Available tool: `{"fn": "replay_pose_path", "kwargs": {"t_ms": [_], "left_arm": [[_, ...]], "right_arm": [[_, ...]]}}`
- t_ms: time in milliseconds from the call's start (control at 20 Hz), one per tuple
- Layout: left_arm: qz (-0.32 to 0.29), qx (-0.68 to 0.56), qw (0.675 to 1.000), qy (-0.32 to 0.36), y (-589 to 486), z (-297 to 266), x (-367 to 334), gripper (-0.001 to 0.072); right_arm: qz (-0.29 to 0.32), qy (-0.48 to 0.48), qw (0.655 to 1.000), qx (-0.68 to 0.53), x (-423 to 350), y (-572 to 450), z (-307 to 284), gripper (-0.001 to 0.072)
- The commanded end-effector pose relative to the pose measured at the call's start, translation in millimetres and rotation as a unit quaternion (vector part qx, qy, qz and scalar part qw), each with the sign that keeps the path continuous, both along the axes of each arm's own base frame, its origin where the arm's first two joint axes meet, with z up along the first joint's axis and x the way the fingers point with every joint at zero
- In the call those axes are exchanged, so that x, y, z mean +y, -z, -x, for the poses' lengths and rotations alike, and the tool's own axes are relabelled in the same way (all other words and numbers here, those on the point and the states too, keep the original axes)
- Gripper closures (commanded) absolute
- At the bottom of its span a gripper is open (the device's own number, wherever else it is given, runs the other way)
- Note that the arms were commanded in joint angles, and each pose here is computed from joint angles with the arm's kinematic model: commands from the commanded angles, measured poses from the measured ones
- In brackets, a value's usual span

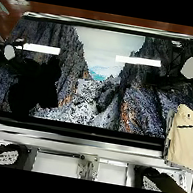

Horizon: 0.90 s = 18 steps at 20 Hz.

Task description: Fold the shirts.

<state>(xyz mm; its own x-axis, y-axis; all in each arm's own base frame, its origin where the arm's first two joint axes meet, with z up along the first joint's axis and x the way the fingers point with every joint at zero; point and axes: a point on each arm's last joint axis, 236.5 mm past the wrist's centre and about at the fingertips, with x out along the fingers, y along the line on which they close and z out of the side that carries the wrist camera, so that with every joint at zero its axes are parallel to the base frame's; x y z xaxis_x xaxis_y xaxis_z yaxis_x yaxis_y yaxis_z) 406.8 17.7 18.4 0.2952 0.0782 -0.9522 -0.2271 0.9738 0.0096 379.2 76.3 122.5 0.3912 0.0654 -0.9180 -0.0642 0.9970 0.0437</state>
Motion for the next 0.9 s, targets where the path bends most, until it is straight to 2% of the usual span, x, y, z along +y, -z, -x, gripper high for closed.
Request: {"fn": "replay_pose_path", "kwargs": {"t_ms": [0,150,250,400,700,750,800,850], "left_arm": [[0.001,0.016,0.994,-0.109,22.1,-29.4,80.5,-0.0005],[0.012,0.040,0.982,-0.182,51.1,-28.9,124.9,-0.0005],[0.014,0.054,0.979,-0.196,70.0,-25.3,138.9,-0.0005],[0.011,0.053,0.983,-0.174,92.2,-35.2,143.0,-0.0005],[0.094,0.084,0.984,-0.125,141.7,-43.1,100.9,0.0005],[0.093,0.085,0.984,-0.124,142.0,-43.2,100.1,0.0222],[0.093,0.083,0.984,-0.124,139.8,-43.9,99.7,0.0579],[0.095,0.081,0.986,-0.110,134.2,-44.8,96.5,0.0667]], "right_arm": [[-0.003,-0.001,1.000,-0.009,1.4,-1.7,-4.0,0.0022],[-0.008,-0.001,1.000,-0.010,3.5,-2.0,-4.1,0.0022],[-0.014,0.005,1.000,-0.013,5.3,-2.8,-5.6,0.0022],[-0.025,0.018,0.999,-0.024,7.1,-5.5,-10.8,0.0022],[-0.037,0.034,0.998,-0.036,8.9,-8.6,-16.7,0.0022],[-0.039,0.034,0.998,-0.035,10.1,-8.6,-16.4,0.0022],[-0.042,0.033,0.998,-0.034,11.5,-8.6,-16.1,0.0022],[-0.045,0.032,0.998,-0.034,12.8,-8.7,-16.0,0.0022]]}}
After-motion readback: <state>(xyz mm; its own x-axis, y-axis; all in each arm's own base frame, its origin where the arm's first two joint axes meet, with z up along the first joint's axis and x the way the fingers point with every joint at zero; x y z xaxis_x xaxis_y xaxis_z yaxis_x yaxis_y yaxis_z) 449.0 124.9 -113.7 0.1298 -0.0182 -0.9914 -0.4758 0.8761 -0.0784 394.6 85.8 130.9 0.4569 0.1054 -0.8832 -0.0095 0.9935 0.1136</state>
